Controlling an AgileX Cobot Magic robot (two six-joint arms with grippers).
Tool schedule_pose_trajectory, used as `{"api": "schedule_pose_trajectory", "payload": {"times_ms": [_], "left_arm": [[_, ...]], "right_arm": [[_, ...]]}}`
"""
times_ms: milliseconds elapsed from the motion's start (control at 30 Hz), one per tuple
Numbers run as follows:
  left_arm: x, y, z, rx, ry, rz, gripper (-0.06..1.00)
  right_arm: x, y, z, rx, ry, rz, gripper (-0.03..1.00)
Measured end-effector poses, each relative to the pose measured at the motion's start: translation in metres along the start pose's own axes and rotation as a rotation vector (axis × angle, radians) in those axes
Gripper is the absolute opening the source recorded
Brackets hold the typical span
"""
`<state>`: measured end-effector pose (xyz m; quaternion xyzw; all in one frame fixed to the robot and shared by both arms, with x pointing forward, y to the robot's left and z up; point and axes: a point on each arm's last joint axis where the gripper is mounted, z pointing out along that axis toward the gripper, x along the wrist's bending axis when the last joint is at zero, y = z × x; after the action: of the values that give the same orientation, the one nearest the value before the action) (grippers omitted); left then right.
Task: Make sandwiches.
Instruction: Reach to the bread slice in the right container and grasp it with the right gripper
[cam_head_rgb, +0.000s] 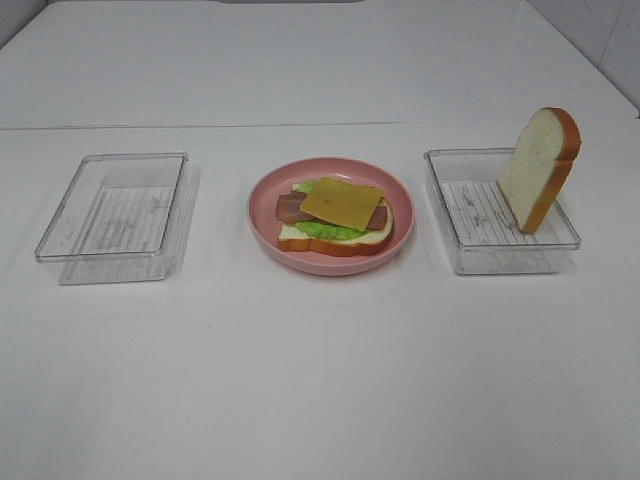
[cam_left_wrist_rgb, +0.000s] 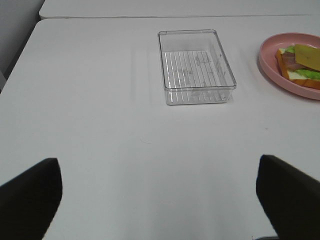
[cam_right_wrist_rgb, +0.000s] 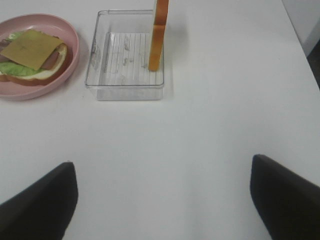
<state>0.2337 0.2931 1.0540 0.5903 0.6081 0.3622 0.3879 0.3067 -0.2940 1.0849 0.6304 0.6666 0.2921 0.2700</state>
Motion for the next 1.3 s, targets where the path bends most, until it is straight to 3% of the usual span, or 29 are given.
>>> {"api": "schedule_pose_trajectory", "payload": {"times_ms": [67, 167, 233, 267, 333, 433, 533, 600, 933, 1300], "left_arm": [[0.000, 0.000, 0.000, 0.000, 0.000, 0.000, 0.99], [0.000, 0.000, 0.000, 0.000, 0.000, 0.000, 0.99], [0.000, 0.000, 0.000, 0.000, 0.000, 0.000, 0.99], [0.000, 0.000, 0.000, 0.000, 0.000, 0.000, 0.99], [0.000, 0.000, 0.000, 0.000, 0.000, 0.000, 0.99], [0.000, 0.000, 0.000, 0.000, 0.000, 0.000, 0.99], [0.000, 0.000, 0.000, 0.000, 0.000, 0.000, 0.99], [0.000, 0.000, 0.000, 0.000, 0.000, 0.000, 0.99], [0.000, 0.000, 0.000, 0.000, 0.000, 0.000, 0.99], [0.000, 0.000, 0.000, 0.000, 0.000, 0.000, 0.99]], "right_arm": [[0.002, 0.050, 0.026, 0.076, 0.020, 0.016, 0.85], [0.002, 0.063, 0.035, 0.100, 0.022, 0.018, 0.85], [0.001, 0.104, 0.076, 0.198, 0.021, 0.021, 0.85], [0.001, 0.104, 0.076, 0.198, 0.021, 0.021, 0.85], [0.001, 0.130, 0.119, 0.282, 0.022, 0.016, 0.85], [0.000, 0.155, 0.153, 0.316, 0.024, 0.010, 0.85], [0.000, 0.161, 0.163, 0.324, 0.025, 0.005, 0.85], [0.000, 0.186, 0.206, 0.344, 0.026, -0.001, 0.85], [-0.001, 0.221, 0.274, 0.366, 0.028, -0.010, 0.85], [-0.002, 0.195, 0.335, 0.537, 0.034, -0.018, 0.85]]}}
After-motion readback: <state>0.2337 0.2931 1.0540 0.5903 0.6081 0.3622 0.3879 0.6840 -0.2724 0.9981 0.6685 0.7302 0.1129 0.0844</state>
